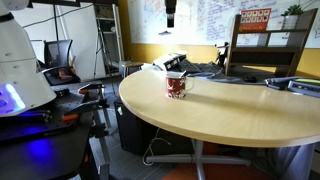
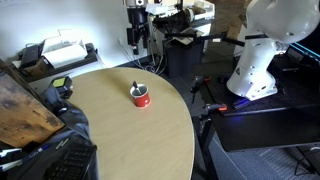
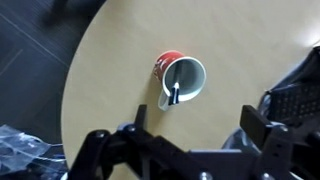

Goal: Move the maroon mug to the left

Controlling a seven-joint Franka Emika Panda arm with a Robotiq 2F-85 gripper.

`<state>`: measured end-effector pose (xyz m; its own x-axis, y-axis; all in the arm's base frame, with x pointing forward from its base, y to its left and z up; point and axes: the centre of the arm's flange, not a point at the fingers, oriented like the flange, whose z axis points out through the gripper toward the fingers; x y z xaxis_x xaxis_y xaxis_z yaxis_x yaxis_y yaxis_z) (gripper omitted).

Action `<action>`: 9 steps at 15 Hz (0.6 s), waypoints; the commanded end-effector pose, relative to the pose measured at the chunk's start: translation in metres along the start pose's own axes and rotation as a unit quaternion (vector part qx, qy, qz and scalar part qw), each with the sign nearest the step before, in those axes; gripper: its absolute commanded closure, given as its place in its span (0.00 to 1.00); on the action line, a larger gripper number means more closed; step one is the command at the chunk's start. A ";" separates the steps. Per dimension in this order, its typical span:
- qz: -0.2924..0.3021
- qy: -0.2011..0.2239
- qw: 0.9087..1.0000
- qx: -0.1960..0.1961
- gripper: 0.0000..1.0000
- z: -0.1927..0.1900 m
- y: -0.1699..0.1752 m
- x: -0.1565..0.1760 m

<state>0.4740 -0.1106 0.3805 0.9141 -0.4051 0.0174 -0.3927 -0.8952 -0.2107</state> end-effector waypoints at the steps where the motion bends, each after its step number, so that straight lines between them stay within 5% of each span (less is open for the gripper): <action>1: 0.042 0.009 0.999 0.010 0.00 0.034 0.001 0.015; 8: 0.017 -0.041 0.998 -0.038 0.00 0.087 0.007 0.005; 9: 0.012 -0.045 0.998 -0.049 0.00 0.108 0.015 -0.019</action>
<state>0.4835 -0.1074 0.2987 0.9052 -0.4189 -0.0712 -0.4249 -0.8915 -0.1572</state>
